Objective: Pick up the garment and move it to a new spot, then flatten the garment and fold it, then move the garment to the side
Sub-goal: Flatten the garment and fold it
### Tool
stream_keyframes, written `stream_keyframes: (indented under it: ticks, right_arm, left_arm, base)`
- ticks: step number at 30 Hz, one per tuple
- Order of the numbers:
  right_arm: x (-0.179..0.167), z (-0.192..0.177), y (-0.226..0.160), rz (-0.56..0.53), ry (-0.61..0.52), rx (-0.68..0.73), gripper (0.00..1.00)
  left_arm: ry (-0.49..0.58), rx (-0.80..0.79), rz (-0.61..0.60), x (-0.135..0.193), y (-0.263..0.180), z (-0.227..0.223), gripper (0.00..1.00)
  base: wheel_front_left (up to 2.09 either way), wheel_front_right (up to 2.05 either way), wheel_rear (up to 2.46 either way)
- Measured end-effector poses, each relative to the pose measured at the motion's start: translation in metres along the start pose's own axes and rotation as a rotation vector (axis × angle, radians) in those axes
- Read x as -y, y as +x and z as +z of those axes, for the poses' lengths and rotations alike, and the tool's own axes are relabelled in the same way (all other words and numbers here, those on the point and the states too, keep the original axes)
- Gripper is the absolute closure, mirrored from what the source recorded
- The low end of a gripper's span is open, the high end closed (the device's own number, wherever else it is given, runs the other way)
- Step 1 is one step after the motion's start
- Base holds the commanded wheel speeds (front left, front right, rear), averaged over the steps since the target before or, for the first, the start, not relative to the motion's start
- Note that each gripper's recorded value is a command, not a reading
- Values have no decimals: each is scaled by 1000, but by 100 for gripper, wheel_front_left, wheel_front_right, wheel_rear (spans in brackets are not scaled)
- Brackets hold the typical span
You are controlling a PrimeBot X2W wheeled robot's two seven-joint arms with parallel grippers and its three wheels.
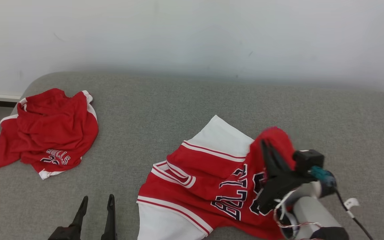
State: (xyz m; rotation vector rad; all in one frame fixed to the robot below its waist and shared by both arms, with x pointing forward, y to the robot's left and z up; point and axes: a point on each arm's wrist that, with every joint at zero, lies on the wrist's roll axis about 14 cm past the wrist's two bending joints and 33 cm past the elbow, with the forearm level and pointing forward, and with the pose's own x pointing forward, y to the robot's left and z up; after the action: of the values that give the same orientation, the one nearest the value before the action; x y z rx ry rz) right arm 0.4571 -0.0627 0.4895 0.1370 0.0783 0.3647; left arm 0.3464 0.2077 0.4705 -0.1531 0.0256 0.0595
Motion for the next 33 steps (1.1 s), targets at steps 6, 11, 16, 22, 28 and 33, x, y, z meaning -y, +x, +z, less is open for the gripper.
stream_keyframes:
  ticks: [6, 11, 16, 22, 28, 33]
  right_arm:
    - [-60, -15, -4, 178, 17, -39, 100]
    - [-64, -24, -6, 189, 17, -72, 0]
    - [-47, 5, -3, 129, 59, 24, 0]
    - [4, 10, -23, -7, 28, 60, 0]
    - [41, -27, -56, -108, -12, -46, 0]
    - [52, -66, -79, -148, -14, -164, 0]
  left_arm:
    - [-1, -2, 15, -3, -3, -1, 0]
    - [-2, -1, 20, -5, -4, -1, 0]
    - [-3, 4, 19, -5, -3, 1, 0]
    - [-4, 1, 5, 0, -4, 0, 0]
    - [-6, 12, -17, 7, -2, 3, 0]
    - [-6, 9, -20, 8, -2, 2, 0]
  base:
    - [0, 0, 0]
    - [0, 0, 0]
    - [0, 0, 0]
    - [0, 0, 0]
    - [0, 0, 0]
    - [0, 0, 0]
